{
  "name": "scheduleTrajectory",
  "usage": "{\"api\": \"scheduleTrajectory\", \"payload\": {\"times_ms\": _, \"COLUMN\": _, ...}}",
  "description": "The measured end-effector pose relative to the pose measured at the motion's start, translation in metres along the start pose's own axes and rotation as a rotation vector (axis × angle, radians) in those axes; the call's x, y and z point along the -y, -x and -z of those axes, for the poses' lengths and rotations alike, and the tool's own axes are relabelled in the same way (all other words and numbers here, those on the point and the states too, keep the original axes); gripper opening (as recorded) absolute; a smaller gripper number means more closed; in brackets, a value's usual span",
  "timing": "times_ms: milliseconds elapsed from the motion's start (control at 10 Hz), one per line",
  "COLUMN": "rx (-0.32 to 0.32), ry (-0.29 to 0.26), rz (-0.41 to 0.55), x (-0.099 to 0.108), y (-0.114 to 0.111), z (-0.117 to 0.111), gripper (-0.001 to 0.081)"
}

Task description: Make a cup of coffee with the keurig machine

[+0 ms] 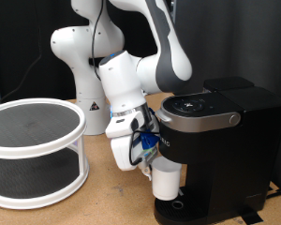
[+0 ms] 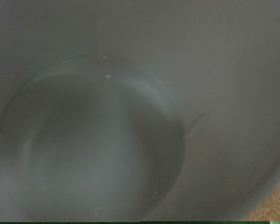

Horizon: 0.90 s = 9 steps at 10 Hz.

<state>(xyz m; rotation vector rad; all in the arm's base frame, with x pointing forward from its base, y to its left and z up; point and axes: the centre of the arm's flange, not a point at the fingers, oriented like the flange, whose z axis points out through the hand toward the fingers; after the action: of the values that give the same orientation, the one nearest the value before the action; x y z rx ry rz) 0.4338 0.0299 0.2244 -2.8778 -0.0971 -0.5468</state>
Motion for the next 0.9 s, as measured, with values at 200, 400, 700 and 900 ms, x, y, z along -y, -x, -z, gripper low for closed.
{"api": "scheduleTrajectory", "payload": {"times_ms": 200, "rx": -0.008, "ry": -0.008, "rz": 0.009, "x": 0.009, "y": -0.002, "z": -0.004, "gripper": 0.0071}}
{"api": "scheduleTrajectory", "payload": {"times_ms": 400, "rx": -0.008, "ry": -0.009, "rz": 0.009, "x": 0.013, "y": 0.001, "z": -0.009, "gripper": 0.0071}}
{"api": "scheduleTrajectory", "payload": {"times_ms": 700, "rx": -0.019, "ry": -0.013, "rz": 0.002, "x": 0.017, "y": 0.002, "z": -0.012, "gripper": 0.0071}}
{"api": "scheduleTrajectory", "payload": {"times_ms": 900, "rx": -0.023, "ry": -0.012, "rz": -0.007, "x": 0.018, "y": 0.002, "z": -0.013, "gripper": 0.008}}
